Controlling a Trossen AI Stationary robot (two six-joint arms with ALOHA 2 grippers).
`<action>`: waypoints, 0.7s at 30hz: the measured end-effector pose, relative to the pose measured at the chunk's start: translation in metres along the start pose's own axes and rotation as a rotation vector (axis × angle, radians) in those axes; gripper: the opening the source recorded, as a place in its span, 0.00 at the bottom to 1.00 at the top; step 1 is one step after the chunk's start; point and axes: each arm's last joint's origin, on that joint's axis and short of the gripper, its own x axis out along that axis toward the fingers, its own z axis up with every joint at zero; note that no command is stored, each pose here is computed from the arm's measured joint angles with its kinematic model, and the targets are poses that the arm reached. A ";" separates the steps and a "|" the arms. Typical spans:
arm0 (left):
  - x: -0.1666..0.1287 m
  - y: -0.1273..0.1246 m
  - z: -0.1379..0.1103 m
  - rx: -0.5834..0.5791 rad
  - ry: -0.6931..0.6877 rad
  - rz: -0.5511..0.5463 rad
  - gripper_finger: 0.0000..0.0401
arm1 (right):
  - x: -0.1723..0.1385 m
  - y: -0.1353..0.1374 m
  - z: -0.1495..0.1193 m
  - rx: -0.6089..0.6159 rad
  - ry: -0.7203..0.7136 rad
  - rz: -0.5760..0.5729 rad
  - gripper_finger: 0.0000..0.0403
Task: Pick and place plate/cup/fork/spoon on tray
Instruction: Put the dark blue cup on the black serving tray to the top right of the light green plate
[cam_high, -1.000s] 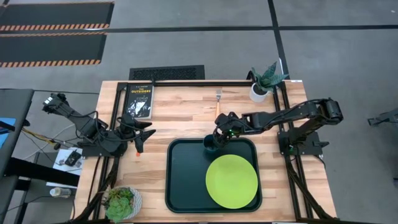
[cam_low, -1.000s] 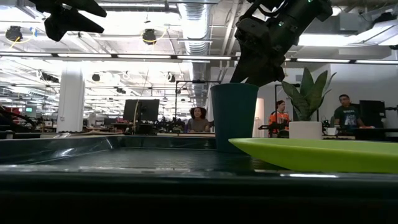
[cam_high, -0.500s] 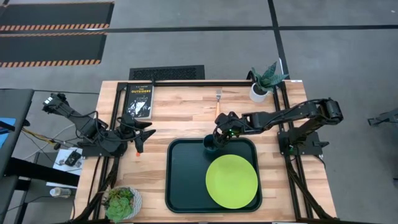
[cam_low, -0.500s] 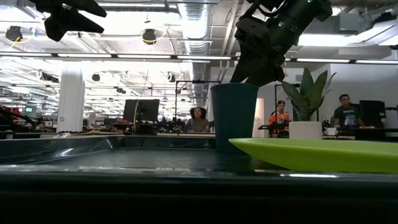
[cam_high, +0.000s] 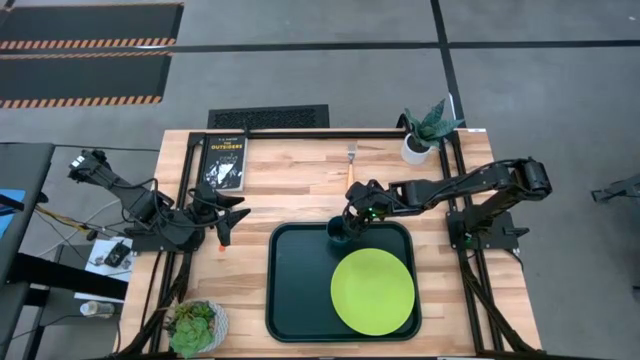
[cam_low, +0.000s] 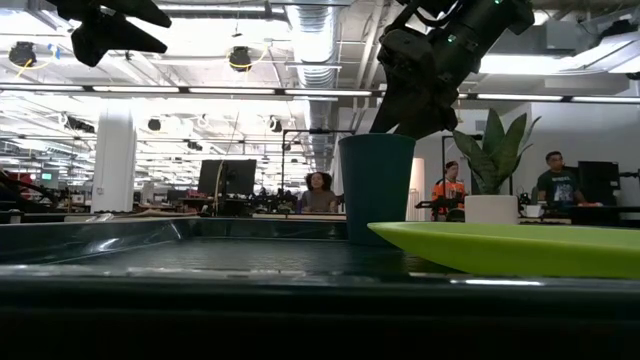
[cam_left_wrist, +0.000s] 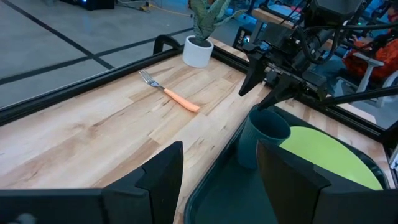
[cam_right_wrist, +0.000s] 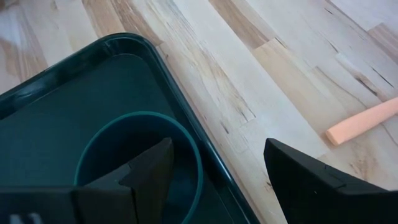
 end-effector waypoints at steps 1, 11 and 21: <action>0.000 0.000 0.000 0.000 0.000 0.000 0.48 | 0.000 0.000 0.000 -0.001 0.000 0.000 0.68; 0.000 0.000 0.000 -0.001 0.000 0.000 0.48 | 0.000 0.000 0.000 0.000 0.000 0.000 0.68; 0.000 0.000 0.000 -0.006 0.000 0.000 0.48 | 0.000 0.000 0.000 -0.001 0.003 0.006 0.68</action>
